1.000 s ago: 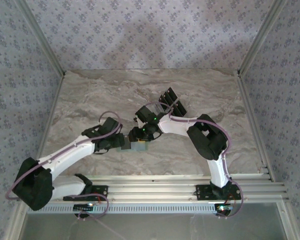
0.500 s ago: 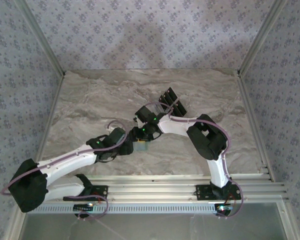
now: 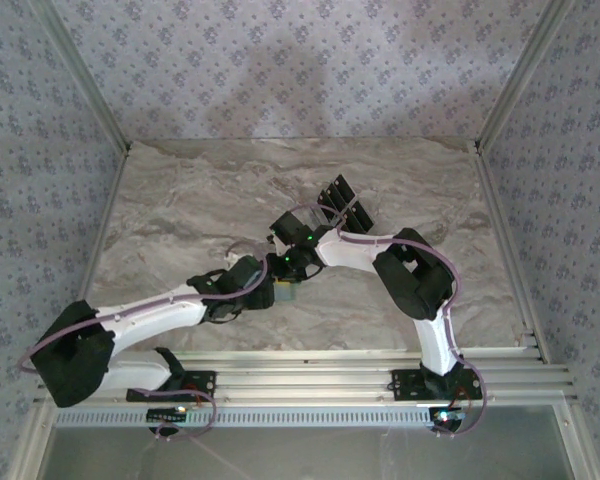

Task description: Put the credit cards into the card holder

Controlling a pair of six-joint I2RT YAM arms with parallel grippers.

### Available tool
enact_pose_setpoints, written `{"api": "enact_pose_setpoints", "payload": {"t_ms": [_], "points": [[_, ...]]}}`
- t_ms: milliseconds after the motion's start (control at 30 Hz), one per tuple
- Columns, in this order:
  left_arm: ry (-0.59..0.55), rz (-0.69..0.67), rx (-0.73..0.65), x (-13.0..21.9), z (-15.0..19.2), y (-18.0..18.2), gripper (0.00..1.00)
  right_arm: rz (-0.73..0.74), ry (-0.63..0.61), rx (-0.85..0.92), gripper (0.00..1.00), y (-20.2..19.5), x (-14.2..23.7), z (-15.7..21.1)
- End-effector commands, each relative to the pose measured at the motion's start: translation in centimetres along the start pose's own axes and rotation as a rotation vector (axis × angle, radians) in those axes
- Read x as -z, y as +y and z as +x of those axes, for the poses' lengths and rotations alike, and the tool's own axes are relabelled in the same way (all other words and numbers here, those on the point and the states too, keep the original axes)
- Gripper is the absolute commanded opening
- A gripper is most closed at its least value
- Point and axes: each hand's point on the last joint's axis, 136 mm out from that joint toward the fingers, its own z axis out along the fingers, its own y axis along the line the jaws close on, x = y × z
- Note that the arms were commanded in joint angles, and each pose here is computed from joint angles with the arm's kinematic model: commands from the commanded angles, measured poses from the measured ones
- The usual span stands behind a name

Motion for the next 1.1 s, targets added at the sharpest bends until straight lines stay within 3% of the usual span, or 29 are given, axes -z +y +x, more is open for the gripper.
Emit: {"api": "enact_pose_setpoints", "payload": {"t_ms": [0, 500, 1067], "points": [[-0.050, 0.003, -0.010, 0.0, -1.6, -1.1, 0.78, 0.019, 0.041, -0.020, 0.54, -0.7, -1.0, 1.0], [-0.038, -0.093, -0.009, -1.4, -0.3, 1.0, 0.78, 0.003, 0.029, -0.020, 0.54, -0.2, -0.5, 0.5], [-0.014, -0.123, 0.000, -2.5, 0.8, 1.9, 0.77, -0.016, -0.085, -0.034, 0.55, 0.5, 4.5, -1.2]]}}
